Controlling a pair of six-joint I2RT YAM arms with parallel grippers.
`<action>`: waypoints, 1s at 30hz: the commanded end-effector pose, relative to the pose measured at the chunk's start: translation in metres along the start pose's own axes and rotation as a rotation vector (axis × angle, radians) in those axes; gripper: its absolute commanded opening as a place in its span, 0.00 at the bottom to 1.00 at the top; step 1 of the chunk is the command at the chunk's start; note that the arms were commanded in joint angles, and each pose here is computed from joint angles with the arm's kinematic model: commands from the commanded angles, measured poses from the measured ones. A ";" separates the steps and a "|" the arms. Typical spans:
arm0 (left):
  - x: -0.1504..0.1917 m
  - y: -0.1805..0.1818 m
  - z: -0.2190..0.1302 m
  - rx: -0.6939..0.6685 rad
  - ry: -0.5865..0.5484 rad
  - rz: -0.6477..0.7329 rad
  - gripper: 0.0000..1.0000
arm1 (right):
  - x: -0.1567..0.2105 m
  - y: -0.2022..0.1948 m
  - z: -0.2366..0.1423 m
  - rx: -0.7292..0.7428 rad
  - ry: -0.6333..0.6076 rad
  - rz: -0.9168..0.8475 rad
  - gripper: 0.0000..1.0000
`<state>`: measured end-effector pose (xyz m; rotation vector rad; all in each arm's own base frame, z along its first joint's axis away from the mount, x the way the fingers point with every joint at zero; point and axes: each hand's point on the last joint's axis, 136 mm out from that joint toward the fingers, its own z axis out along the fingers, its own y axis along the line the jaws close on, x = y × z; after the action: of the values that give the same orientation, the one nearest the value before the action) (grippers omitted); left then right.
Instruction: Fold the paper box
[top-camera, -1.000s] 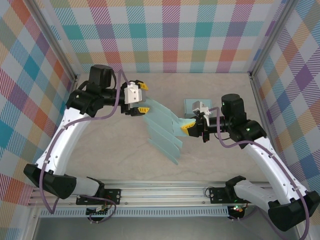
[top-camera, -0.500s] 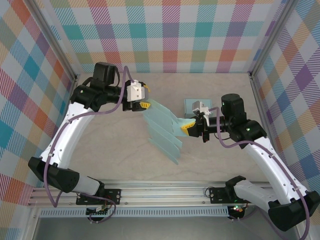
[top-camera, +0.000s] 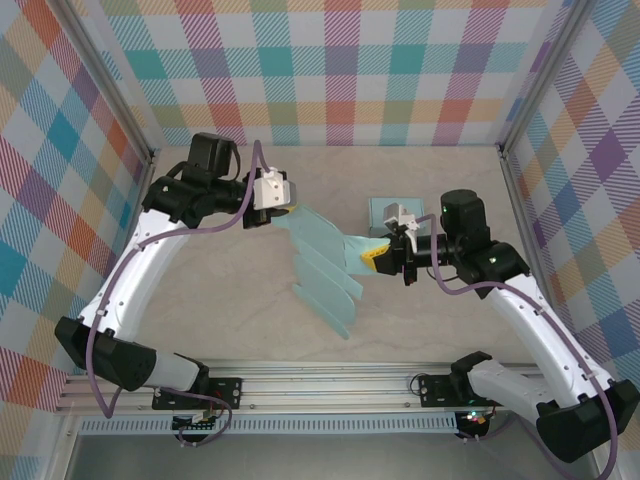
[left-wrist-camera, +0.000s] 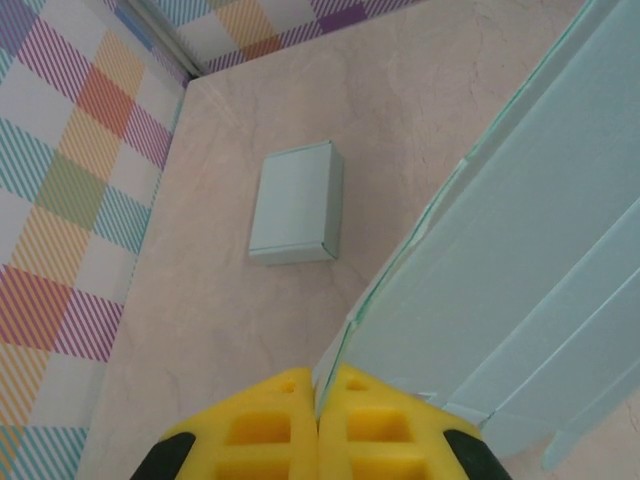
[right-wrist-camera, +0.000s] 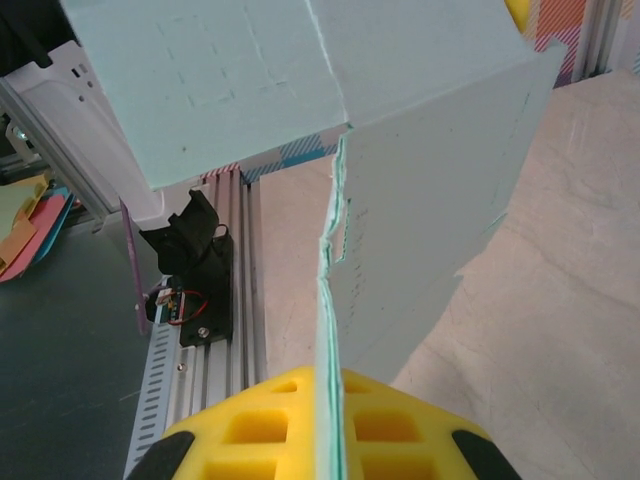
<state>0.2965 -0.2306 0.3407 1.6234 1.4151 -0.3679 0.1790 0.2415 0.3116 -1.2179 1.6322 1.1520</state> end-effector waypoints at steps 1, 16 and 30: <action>-0.012 -0.004 -0.016 -0.030 0.001 -0.049 0.00 | -0.002 -0.005 0.006 -0.018 -0.036 -0.006 0.00; 0.077 0.019 0.057 -0.023 0.292 -0.217 0.00 | 0.051 -0.115 0.021 0.263 0.069 0.287 0.18; 0.126 0.051 0.114 -0.199 0.335 -0.205 0.00 | 0.048 -0.164 -0.036 0.685 0.032 0.498 0.71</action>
<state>0.4074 -0.2295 0.1942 1.4990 1.9093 -0.1409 0.3142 0.1873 0.2155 -0.5469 2.1930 0.8040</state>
